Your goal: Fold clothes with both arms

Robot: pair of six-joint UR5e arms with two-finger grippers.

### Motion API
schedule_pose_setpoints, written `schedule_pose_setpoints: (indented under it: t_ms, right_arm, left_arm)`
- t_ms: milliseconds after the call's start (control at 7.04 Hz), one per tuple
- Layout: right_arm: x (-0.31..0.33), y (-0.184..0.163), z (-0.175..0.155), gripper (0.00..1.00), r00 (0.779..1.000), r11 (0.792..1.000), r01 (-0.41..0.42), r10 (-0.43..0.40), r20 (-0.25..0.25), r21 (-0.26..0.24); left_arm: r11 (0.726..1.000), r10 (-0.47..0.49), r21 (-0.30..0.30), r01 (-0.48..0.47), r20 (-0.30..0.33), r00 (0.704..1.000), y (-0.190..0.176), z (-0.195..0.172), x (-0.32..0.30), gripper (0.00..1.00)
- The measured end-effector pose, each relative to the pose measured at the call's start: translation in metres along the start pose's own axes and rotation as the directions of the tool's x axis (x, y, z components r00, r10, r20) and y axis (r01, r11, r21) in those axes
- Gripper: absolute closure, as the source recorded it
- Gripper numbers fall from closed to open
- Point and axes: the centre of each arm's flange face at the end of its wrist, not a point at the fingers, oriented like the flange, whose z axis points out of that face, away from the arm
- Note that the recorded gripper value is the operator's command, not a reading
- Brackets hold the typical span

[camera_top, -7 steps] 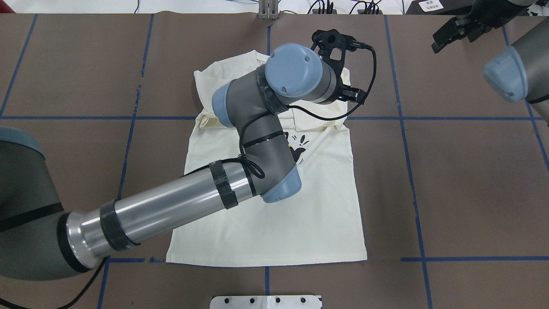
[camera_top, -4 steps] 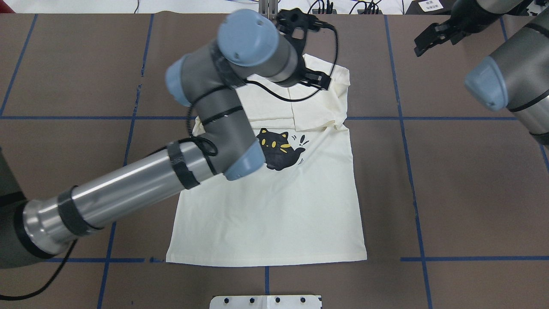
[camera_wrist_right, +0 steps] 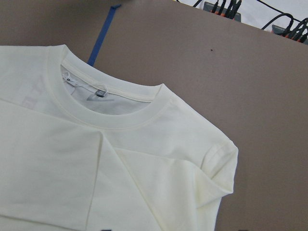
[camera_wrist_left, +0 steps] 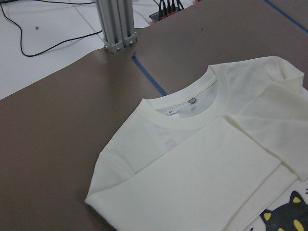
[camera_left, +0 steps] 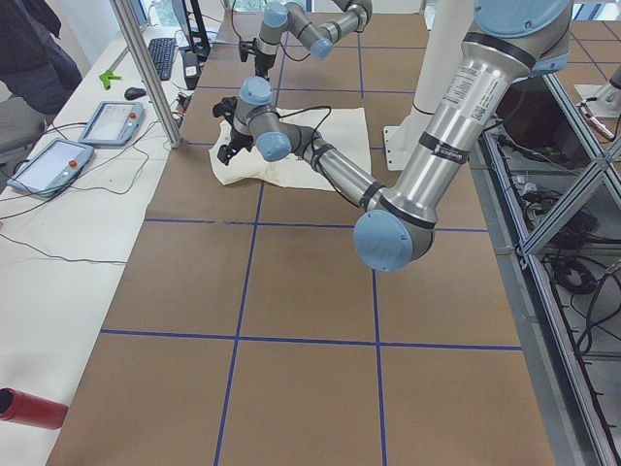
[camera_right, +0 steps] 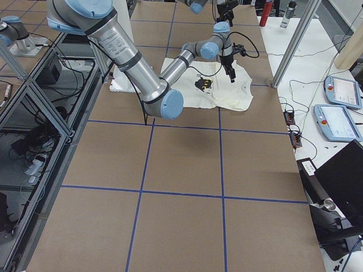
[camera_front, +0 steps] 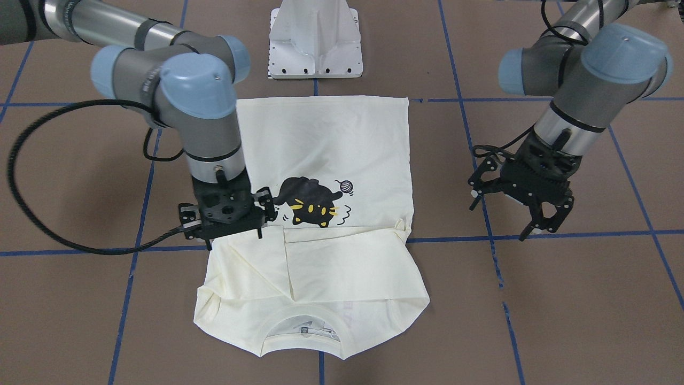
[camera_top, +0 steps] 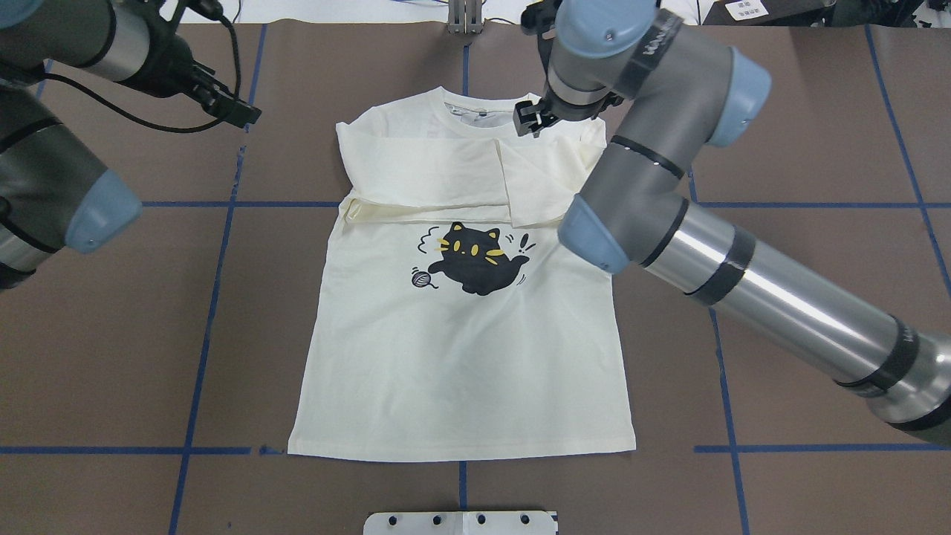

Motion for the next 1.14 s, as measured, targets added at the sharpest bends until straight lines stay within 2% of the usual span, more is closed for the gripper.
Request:
schedule_pose_setpoints:
  t_ms: [142, 426, 710, 1136]
  right_arm:
    - [-0.041, 0.011, 0.022, 0.24, 0.998, 1.000, 0.029, -0.028, -0.056, 0.006]
    - [-0.087, 0.042, 0.058, 0.37, 0.985, 0.995, 0.096, -0.094, -0.143, 0.008]
    - [-0.107, 0.062, 0.080, 0.45, 0.969, 0.988, 0.156, -0.154, -0.193, -0.005]
    - [-0.116, 0.071, 0.090, 0.47, 0.942, 0.970, 0.240, -0.241, -0.231, -0.036]
  left_arm:
    - [1.000, 0.014, 0.004, -0.014, -0.014, 1.000, 0.023, -0.004, -0.015, 0.00]
    - [1.000, 0.005, 0.011, -0.004, -0.025, 1.000, 0.044, -0.005, -0.025, 0.00]
    - [0.999, -0.031, 0.011, 0.031, -0.028, 0.999, 0.046, -0.005, -0.024, 0.00]
    - [0.999, -0.039, 0.010, 0.039, -0.028, 0.999, 0.047, -0.004, -0.024, 0.00]
